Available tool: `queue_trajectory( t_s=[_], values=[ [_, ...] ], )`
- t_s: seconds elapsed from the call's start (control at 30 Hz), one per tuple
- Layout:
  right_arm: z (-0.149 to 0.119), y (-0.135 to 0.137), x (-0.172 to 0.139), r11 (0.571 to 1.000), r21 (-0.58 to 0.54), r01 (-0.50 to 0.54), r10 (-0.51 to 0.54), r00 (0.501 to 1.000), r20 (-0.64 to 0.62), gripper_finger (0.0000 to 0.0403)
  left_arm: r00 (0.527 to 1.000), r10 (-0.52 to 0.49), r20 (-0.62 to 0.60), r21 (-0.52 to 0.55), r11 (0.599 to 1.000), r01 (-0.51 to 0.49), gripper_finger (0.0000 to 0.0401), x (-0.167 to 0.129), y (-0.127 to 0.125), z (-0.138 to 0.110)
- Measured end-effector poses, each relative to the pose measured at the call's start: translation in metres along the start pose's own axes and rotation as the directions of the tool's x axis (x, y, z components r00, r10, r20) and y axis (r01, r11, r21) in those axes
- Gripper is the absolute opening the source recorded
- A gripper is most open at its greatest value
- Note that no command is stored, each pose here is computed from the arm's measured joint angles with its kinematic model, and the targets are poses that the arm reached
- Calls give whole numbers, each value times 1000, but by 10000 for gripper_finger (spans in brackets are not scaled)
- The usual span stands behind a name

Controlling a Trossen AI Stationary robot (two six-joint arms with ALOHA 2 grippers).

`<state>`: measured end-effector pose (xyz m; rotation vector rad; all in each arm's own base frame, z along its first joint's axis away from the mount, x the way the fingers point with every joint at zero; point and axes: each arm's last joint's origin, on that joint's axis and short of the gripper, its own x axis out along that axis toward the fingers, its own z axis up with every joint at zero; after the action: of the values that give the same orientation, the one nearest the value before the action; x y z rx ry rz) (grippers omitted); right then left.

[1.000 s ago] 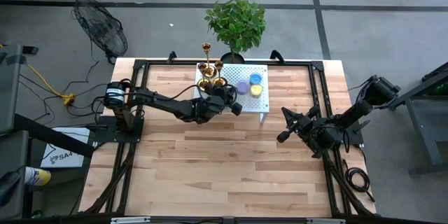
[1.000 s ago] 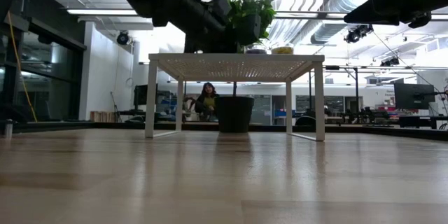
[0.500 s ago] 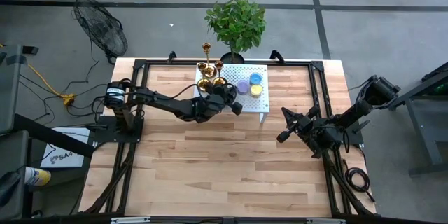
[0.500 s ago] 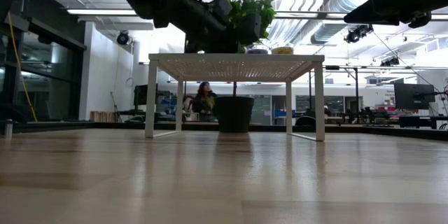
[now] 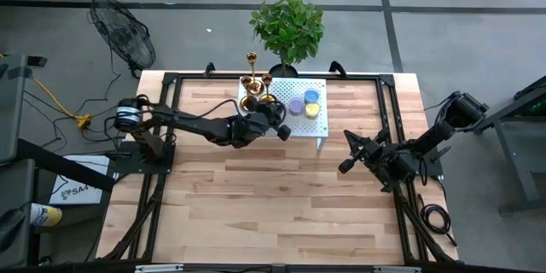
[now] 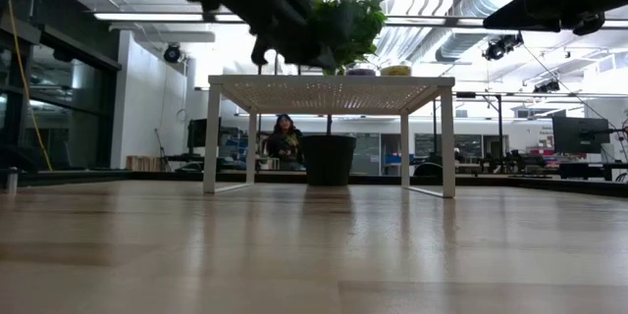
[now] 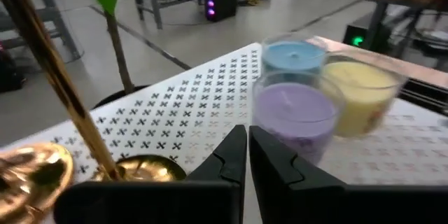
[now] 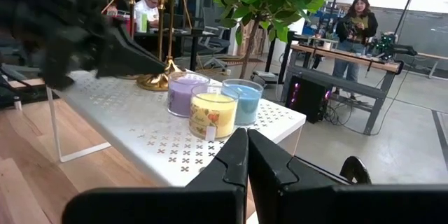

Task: Pick & Place candle stick holders
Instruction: Return to Home Position

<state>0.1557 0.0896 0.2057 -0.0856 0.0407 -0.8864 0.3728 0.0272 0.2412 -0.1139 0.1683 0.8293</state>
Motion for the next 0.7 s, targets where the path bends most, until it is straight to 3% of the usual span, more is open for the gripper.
queue_trajectory(
  t_s=[0.2, 0.4, 0.7],
  values=[
    [9, -7, -4, 1000, -2, -25, 25, 1000, 2, 0, 990, -132, -54, 41, 990, 134, 17, -32, 4, 22],
    [22, -22, -16, 995, 7, -104, 104, 994, 10, 0, 976, -213, -33, 90, 972, 215, 17, -76, 15, 33],
    [-10, -65, -29, 956, 102, -276, 274, 961, 36, 0, 940, -342, -5, 128, 932, 340, 17, -138, 45, 17]
  ],
)
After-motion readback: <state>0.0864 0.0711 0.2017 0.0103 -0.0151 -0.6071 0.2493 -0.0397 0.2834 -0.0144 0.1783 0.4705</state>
